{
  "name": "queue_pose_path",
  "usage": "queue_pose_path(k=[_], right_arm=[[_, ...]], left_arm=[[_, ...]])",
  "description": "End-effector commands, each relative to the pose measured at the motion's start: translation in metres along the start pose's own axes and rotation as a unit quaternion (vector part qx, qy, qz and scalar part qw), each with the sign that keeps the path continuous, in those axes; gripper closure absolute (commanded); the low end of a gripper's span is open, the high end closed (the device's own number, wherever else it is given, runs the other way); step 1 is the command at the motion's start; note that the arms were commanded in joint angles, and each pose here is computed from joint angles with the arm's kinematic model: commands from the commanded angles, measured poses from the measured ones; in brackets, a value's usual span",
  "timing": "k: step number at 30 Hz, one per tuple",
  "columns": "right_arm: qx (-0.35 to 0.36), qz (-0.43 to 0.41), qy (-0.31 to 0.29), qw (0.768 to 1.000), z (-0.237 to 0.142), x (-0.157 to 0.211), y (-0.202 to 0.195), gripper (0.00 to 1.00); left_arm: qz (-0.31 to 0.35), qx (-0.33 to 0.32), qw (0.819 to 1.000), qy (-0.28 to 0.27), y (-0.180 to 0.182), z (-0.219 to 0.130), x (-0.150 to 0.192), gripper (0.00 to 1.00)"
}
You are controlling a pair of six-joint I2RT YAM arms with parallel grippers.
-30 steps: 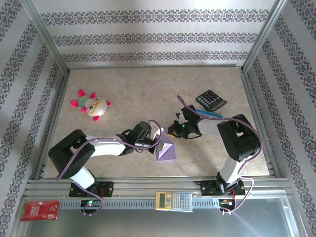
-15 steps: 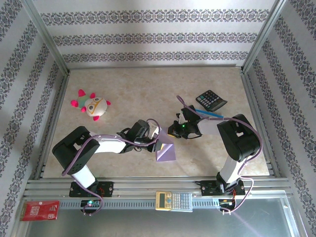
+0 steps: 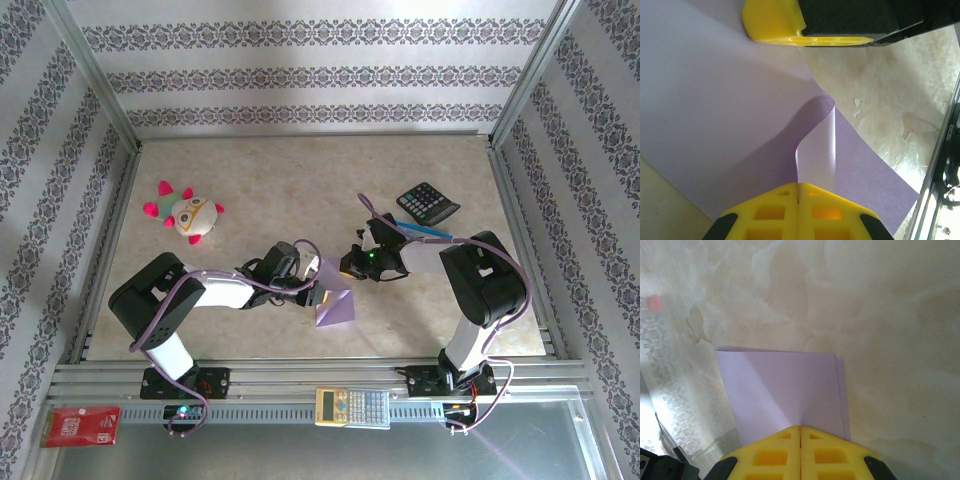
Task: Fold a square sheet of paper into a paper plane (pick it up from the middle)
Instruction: Fold the triangle a second time at the center of the table.
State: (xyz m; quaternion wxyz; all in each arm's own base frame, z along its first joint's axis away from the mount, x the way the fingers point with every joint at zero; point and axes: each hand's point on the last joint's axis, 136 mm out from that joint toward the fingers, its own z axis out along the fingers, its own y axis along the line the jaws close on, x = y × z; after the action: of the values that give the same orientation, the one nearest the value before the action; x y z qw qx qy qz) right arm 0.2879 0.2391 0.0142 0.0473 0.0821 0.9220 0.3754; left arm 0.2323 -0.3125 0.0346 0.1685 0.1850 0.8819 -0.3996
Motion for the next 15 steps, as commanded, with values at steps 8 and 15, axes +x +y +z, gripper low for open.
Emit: queue_pose_path(k=[8, 15], right_arm=[[0.045, 0.028, 0.024, 0.998, 0.0095, 0.0164, -0.0339, 0.94], [0.046, 0.029, 0.024, 0.998, 0.0100, 0.0162, -0.0349, 0.94]], left_arm=[[-0.011, 0.002, 1.000, 0.000, 0.0065, 0.0034, 0.0009, 0.93], [-0.014, 0.000, 1.000, -0.002, 0.0092, 0.0019, 0.0012, 0.93]])
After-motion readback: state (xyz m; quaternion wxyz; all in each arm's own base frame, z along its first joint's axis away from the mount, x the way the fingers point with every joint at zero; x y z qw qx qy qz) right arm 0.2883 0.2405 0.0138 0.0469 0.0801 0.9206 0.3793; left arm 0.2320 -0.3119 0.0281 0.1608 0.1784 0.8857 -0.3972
